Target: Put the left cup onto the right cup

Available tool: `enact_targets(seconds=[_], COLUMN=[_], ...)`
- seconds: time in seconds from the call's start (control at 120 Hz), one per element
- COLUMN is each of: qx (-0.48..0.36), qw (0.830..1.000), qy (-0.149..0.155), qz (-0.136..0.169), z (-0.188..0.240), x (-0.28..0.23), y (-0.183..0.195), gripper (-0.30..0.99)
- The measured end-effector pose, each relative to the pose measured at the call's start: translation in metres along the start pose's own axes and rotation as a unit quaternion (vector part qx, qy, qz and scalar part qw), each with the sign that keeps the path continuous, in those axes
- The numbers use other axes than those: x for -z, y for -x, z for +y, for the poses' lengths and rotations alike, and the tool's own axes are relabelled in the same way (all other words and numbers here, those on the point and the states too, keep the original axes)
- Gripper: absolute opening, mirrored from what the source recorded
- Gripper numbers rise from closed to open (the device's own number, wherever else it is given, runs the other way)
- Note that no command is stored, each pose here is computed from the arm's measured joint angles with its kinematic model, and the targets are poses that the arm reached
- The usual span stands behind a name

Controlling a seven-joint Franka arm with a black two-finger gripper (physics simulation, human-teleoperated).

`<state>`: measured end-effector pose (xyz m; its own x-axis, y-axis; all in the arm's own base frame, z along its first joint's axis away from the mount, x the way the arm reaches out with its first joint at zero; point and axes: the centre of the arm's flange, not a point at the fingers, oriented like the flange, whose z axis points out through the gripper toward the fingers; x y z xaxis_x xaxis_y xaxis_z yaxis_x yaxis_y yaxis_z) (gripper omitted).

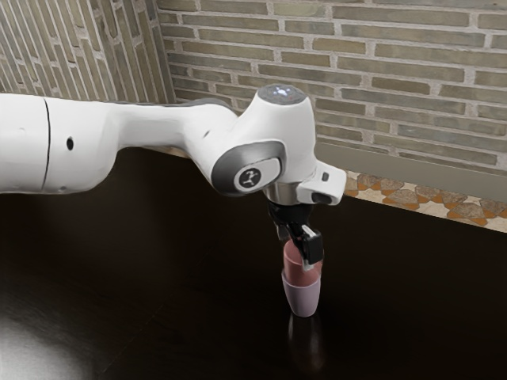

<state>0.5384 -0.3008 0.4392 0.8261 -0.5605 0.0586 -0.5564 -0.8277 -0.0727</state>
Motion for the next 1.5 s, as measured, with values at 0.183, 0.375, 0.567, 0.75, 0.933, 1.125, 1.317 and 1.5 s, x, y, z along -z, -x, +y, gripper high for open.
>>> enact_targets(seconds=[0.183, 0.375, 0.567, 0.75, 0.933, 1.125, 1.317, 1.5], qx=[0.002, 0.014, 0.052, 0.09, 0.118, 0.141, 0.174, 0.184], qw=[1.0, 0.999, 0.998, 0.996, 0.993, 0.99, 0.985, 0.983], qy=[-0.007, -0.011, -0.011, -0.005, -0.002, -0.001, 0.007, 0.012], qz=[0.013, 0.028, 0.026, 0.021, 0.012, 0.003, 0.003, -0.001], z=[-0.002, -0.015, -0.056, -0.096, -0.126, -0.156, -0.197, -0.213], x=[0.026, 0.05, 0.066, 0.083, 0.093, 0.1, 0.106, 0.114], y=[0.014, 0.019, 0.024, 0.028, 0.031, 0.029, 0.037, 0.044], gripper=[0.69, 0.69, 0.69, 0.69, 0.69, 0.69, 0.69, 0.69])
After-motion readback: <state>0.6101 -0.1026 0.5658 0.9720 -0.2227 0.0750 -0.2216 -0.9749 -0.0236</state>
